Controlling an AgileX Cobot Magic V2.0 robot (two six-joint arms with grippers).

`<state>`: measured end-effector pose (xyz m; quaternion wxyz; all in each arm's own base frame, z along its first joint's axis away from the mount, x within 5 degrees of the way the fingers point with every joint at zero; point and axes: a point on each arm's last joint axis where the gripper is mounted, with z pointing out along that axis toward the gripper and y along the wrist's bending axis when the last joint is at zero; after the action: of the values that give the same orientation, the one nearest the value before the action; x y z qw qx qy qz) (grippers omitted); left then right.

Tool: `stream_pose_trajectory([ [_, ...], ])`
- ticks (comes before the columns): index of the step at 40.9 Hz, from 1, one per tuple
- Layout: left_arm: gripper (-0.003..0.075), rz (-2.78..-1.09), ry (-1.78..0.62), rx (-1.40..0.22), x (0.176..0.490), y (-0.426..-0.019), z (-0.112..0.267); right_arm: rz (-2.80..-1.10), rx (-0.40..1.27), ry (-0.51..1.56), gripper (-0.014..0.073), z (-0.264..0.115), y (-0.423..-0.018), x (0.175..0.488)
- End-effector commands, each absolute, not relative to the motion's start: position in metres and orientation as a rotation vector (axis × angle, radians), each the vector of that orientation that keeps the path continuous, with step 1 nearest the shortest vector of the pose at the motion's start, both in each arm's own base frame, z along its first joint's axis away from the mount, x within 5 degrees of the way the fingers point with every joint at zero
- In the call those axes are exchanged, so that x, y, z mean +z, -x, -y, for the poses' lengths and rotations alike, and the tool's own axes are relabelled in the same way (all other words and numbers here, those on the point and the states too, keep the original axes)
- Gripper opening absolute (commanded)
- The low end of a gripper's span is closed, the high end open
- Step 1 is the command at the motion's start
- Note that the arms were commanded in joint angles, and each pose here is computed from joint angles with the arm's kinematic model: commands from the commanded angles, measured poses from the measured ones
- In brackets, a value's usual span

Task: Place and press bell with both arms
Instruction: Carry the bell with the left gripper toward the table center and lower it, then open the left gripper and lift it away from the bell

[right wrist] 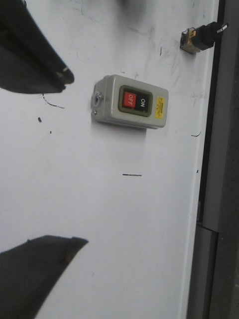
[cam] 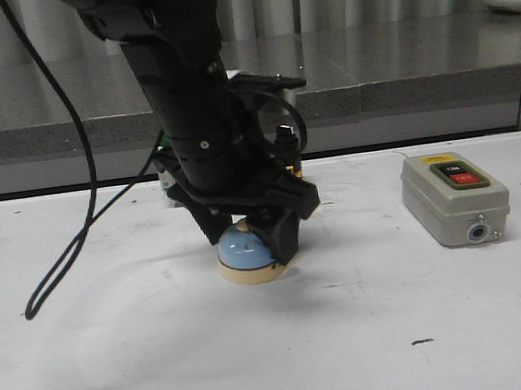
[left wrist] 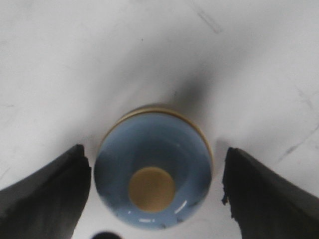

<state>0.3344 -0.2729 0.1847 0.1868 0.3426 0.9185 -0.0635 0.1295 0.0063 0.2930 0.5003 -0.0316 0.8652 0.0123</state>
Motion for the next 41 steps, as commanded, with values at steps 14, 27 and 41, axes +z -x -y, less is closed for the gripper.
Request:
stream_pose_trajectory([
  [14,0.0520,-2.292,-0.746,-0.327,0.327,-0.269,0.209,-1.994,0.017,0.078,0.0601,-0.006,-0.134,0.309],
  [27,0.0514,-2.240,-0.622,-0.331,0.342,-0.201,0.136,-1.994,0.017,0.078,0.0601,-0.006,-0.134,0.309],
  [41,0.0514,-2.253,-0.493,-0.355,0.317,-0.130,0.080,-1.993,0.017,0.078,0.0601,-0.006,-0.134,0.309],
])
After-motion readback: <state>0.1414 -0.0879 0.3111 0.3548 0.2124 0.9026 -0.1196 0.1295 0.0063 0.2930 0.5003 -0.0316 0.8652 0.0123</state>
